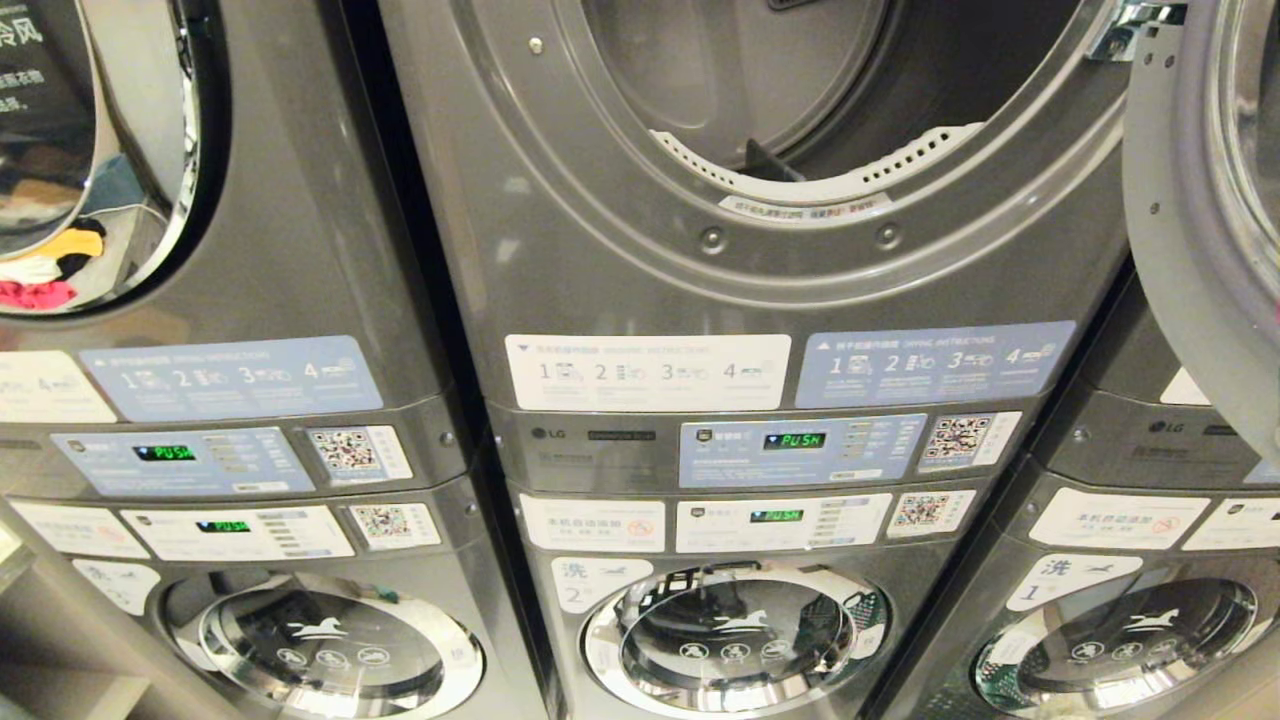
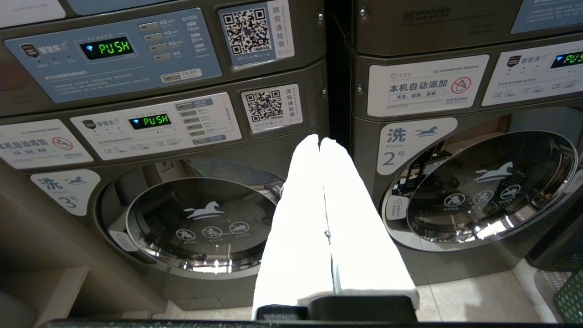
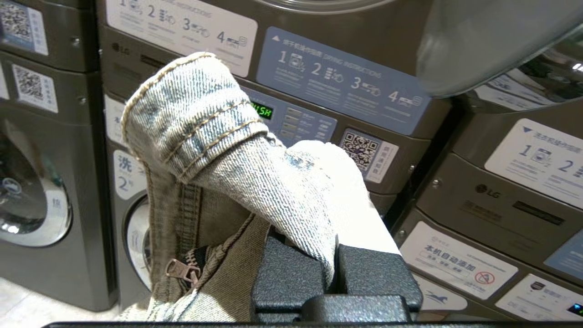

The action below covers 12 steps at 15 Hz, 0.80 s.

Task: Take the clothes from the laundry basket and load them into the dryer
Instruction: Put the clothes in the dryer

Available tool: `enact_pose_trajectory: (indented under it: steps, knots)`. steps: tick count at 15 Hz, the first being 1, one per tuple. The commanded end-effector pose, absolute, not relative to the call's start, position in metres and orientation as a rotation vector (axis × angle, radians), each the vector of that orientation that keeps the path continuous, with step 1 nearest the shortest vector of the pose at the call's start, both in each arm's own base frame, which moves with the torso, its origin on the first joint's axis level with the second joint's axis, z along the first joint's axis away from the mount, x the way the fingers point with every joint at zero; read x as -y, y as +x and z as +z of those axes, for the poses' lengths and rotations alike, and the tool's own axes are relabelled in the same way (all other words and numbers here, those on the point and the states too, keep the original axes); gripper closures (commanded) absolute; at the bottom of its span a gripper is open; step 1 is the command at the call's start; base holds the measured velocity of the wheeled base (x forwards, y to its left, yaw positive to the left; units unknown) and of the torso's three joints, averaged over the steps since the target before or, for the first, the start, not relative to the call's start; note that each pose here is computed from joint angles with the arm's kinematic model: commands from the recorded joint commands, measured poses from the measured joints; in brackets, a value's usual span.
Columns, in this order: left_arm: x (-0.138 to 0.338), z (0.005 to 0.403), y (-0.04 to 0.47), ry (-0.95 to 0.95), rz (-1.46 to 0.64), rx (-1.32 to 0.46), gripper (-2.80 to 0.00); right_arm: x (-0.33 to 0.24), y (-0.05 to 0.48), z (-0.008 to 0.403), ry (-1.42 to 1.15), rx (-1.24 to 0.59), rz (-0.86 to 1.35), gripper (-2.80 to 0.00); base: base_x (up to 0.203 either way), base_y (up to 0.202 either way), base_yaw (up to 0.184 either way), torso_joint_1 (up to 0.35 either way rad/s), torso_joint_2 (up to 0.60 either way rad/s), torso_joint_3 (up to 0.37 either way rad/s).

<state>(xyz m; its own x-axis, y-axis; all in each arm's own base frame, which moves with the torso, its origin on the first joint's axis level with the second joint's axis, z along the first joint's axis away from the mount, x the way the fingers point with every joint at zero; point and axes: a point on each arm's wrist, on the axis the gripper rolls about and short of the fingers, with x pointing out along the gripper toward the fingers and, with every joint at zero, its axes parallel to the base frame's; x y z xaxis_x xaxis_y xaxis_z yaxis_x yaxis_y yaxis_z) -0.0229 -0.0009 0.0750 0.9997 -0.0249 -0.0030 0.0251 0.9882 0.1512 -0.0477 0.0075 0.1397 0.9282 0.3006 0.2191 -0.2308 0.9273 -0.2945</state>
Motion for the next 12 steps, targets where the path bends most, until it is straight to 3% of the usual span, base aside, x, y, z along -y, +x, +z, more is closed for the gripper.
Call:
enact_pose_trajectory:
  steps: [1,8,12]
  knots:
    - [0.0009,0.0746,-0.0227,0.152,-0.025,-0.004,0.00,-0.0076,-0.0472,0.1385,-0.276,0.262,0.280,0.00,0.000,0.000,0.000,0.000,0.00,0.000]
    - [0.0009,0.0746,-0.0227,0.152,-0.025,-0.004,0.00,-0.0074,-0.0447,0.1310,-0.301,0.242,0.272,0.00,0.000,0.000,0.000,0.000,0.00,0.000]
    - [0.0009,0.0746,-0.0227,0.152,-0.023,-0.004,0.00,-0.0073,-0.0440,0.1294,-0.307,0.238,0.268,0.00,0.003,0.138,-0.003,0.003,0.00,0.004]
